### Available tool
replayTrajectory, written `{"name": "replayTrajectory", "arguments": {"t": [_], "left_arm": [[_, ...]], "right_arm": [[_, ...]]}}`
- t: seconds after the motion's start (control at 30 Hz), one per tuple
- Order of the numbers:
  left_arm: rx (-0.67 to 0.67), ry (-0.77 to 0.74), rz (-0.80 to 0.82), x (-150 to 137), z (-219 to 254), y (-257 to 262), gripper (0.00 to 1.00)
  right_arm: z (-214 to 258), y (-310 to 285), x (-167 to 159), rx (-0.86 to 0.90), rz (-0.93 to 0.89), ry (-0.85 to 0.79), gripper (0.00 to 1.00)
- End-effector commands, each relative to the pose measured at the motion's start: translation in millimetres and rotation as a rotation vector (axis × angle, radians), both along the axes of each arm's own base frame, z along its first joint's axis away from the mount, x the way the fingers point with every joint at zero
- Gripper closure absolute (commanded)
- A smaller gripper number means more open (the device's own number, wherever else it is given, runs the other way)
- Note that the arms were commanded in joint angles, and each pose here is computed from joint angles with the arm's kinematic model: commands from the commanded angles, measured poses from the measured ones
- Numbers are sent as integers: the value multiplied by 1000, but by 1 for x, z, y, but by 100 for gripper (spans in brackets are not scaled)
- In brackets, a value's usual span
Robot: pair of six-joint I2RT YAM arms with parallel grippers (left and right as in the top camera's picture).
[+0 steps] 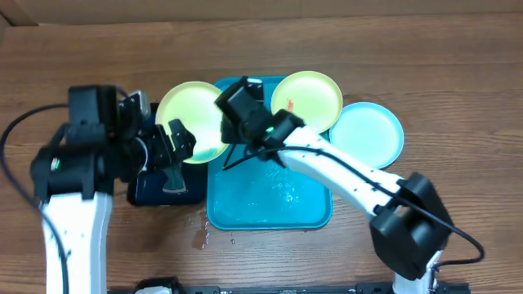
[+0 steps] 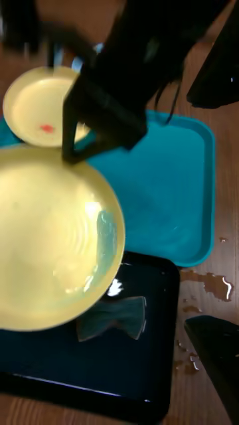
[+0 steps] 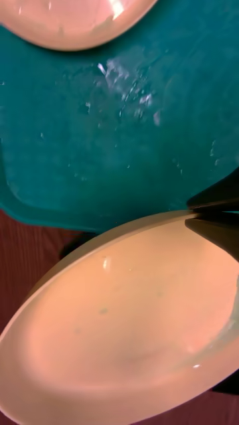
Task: Clean dirty plates on tray and stack at the side
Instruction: 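Carry the yellow plate left and tilt it above the black tray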
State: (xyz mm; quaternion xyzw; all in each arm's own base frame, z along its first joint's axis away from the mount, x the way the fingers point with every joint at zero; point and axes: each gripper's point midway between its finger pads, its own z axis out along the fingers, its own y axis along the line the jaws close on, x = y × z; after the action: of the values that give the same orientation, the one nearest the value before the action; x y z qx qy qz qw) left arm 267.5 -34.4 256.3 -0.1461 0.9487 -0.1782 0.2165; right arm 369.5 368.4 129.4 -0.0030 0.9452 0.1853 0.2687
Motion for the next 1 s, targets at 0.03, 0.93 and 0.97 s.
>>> {"name": "replayTrajectory", "arguments": {"t": [0.03, 0.93, 0.97], "left_arm": [[49, -221, 0, -34, 54, 3, 0], [129, -373, 58, -92, 81, 13, 0], [129, -372, 57, -91, 81, 13, 0]], "right_arm": [[17, 21, 10, -20, 3, -160, 96], [238, 59, 21, -386, 24, -1243, 96], [246, 59, 18, -380, 15, -1269, 96]]}}
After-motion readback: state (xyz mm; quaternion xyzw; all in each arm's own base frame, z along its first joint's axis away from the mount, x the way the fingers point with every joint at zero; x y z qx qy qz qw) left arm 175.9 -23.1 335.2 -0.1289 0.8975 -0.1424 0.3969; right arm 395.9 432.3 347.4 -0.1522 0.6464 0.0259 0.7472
